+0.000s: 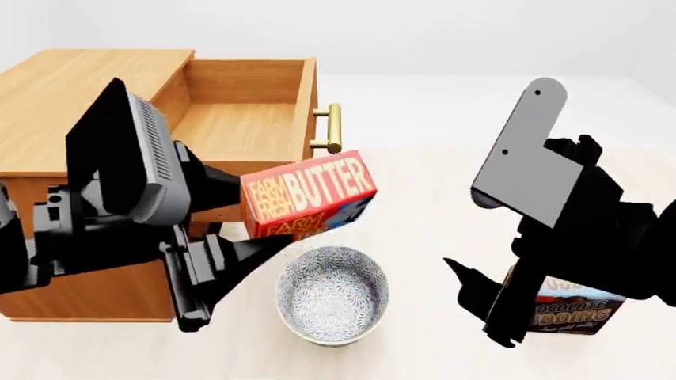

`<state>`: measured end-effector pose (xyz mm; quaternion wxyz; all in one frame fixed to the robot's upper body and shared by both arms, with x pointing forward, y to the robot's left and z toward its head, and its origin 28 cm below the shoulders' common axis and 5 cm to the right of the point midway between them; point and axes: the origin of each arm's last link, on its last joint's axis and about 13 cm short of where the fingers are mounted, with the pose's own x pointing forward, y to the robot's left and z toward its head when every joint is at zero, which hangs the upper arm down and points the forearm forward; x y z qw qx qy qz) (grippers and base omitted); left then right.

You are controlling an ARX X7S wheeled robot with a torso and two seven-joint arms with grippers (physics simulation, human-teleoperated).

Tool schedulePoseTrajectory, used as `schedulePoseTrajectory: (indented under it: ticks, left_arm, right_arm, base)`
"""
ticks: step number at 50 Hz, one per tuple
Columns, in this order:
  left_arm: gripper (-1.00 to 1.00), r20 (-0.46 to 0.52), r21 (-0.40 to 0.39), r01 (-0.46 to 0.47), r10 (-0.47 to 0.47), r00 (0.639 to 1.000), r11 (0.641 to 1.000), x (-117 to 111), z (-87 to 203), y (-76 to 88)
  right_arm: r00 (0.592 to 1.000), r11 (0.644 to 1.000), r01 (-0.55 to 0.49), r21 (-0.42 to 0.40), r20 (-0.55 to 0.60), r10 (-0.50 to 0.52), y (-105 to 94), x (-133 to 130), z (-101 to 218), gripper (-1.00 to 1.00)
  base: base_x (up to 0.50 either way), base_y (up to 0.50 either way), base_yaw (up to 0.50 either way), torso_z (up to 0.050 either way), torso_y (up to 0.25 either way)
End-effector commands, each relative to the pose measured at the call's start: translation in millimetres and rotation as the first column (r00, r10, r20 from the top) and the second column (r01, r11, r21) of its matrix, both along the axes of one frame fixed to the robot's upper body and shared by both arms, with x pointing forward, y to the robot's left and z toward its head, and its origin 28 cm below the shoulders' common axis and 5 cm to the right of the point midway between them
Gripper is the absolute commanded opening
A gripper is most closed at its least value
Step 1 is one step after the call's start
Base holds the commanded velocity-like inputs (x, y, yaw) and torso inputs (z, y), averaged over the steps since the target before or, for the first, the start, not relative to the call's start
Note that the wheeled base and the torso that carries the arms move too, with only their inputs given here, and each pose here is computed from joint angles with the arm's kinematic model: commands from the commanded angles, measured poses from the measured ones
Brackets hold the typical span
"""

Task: Put the butter at the back in the top drawer of the cabinet and close it.

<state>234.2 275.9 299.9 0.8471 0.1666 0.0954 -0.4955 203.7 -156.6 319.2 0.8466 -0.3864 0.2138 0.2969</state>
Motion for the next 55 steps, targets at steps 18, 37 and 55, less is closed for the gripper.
schedulePoseTrajectory:
  ticks: [18,37,55]
  left_arm:
    - [-1.0,0.021,-0.339,-0.43,0.464,0.885,0.836,14.5,61.4,4.6]
    - [-1.0,-0.09,-0.355,-0.629,0.644,0.76,0.692,69.3,109.4,-9.0]
    - [-1.0,-0.138,-0.29,-0.742,0.741,0.657,0.604,117.4,119.4,-20.6]
  right_arm:
    - [0.928,0.942,0.191,0.276,0.261,-0.264,-10.7,-36.8,-36.3,1.0]
    - [0.861,0.912,0.132,0.388,0.411,-0.3,-6.7,-72.9,-43.5,1.0]
    - [0.841,0.918,0.105,0.383,0.459,-0.288,-8.1,-79.1,-41.6,1.0]
  base:
    - [0.0,0.0,0.0,0.001,0.001]
    - [0.0,0.0,0.0,0.001,0.001]
    - [0.0,0.0,0.0,0.001,0.002]
